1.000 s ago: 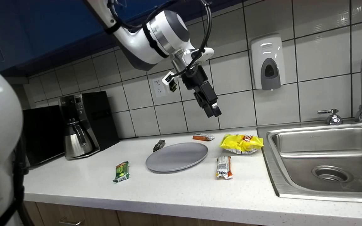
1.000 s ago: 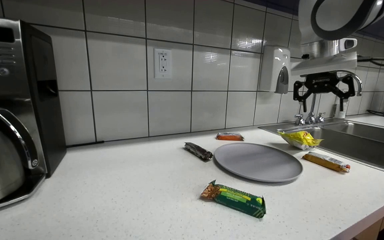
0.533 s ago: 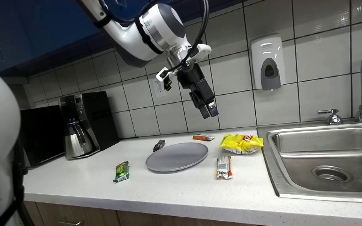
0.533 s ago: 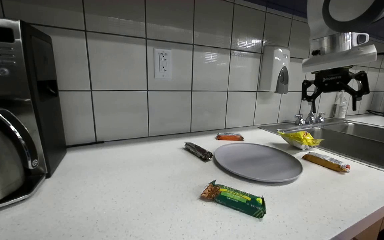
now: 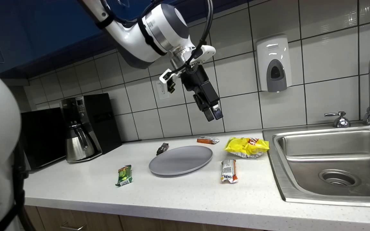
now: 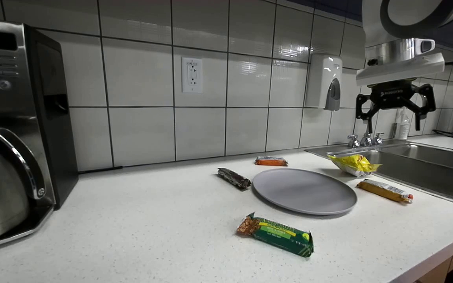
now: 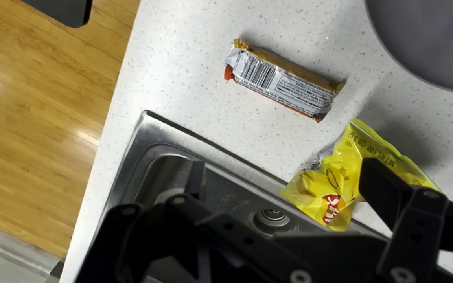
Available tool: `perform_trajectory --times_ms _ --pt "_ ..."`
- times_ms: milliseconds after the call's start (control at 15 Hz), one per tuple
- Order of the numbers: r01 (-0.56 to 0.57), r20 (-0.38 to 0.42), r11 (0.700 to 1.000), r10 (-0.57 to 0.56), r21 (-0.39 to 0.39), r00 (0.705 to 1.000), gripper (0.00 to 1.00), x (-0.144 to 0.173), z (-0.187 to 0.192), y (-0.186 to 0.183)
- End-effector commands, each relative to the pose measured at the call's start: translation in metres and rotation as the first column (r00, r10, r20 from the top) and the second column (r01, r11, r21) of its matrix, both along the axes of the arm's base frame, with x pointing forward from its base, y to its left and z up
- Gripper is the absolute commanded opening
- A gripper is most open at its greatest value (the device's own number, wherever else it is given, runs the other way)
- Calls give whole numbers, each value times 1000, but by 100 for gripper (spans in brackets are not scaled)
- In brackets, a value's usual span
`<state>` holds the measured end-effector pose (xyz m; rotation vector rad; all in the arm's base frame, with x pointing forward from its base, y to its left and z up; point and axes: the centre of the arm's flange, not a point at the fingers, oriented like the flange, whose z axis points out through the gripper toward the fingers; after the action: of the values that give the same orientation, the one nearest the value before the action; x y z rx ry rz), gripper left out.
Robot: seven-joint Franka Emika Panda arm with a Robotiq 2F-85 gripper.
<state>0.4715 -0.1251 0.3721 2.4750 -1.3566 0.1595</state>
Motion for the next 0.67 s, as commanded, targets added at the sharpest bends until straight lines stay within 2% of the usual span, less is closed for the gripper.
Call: perform_trajectory --times_ms 0,200,600 --pt "-4 11 1000 4 5 1000 100 -7 3 4" --pt "11 30 1000 -10 -9 1000 100 -15 0 7" --pt "-1 0 1000 1 16 1000 100 -20 -18 -14"
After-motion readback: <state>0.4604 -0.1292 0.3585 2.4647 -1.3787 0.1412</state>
